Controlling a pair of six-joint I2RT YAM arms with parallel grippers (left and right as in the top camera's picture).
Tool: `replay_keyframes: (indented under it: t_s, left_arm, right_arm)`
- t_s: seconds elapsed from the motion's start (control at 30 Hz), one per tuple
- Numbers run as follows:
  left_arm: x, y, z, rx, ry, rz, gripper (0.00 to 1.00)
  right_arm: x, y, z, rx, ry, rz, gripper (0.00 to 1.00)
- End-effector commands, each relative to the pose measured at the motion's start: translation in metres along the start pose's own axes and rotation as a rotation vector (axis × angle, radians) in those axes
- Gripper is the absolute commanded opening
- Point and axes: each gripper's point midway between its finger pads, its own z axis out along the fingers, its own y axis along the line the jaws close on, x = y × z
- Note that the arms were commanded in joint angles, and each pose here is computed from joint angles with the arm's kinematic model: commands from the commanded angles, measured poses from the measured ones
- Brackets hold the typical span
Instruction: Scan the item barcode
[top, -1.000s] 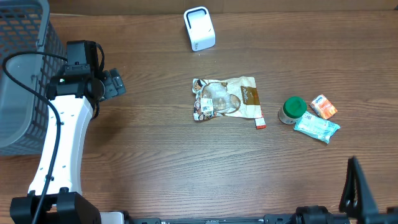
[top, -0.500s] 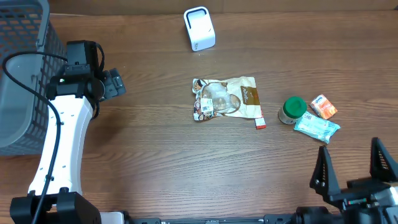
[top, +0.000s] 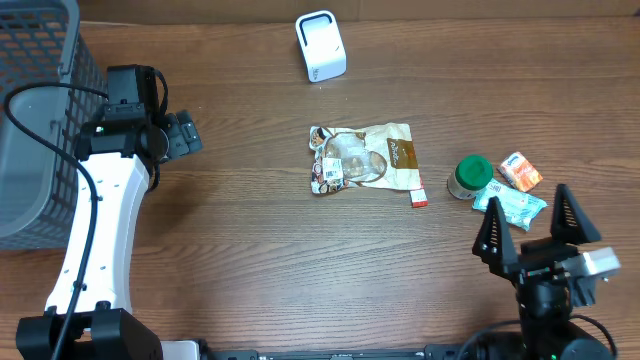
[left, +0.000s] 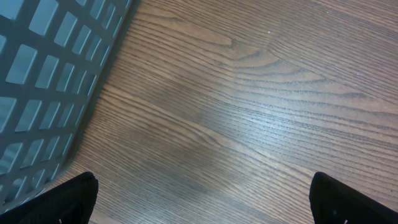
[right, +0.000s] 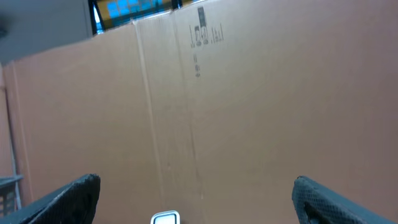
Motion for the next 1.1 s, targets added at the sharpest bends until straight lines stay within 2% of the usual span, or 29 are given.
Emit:
replay_keyframes:
  t_s: [0.0,0.13,0.33,0.73,1.07]
  left_arm:
    - [-0.005,0.0,-0.001,0.002,-0.01,0.006,1.0]
    - [-0.005,0.0,-0.001,0.002,-0.01,0.006,1.0]
    - [-0.005,0.0,-0.001,0.002,-0.01,0.006,1.0]
    - [-0.005,0.0,-0.001,0.002,-0.01,0.006,0.99]
    - [-0.005,0.0,-0.001,0.002,-0.01,0.006,1.0]
  right_arm:
    - [0.011,-0.002,-0.001,-0.01,-0.019,0.03,1.0]
    - [0.031,-0.007,-0.003,-0.01,-0.018,0.054,1.0]
    - [0.076,-0.014,-0.007,0.0,0.071,0.098,1.0]
    - [0.16,-0.019,-0.028,0.032,0.427,0.132,1.0]
    - [0.165,-0.019,-0.031,-0.011,0.453,-0.059,1.0]
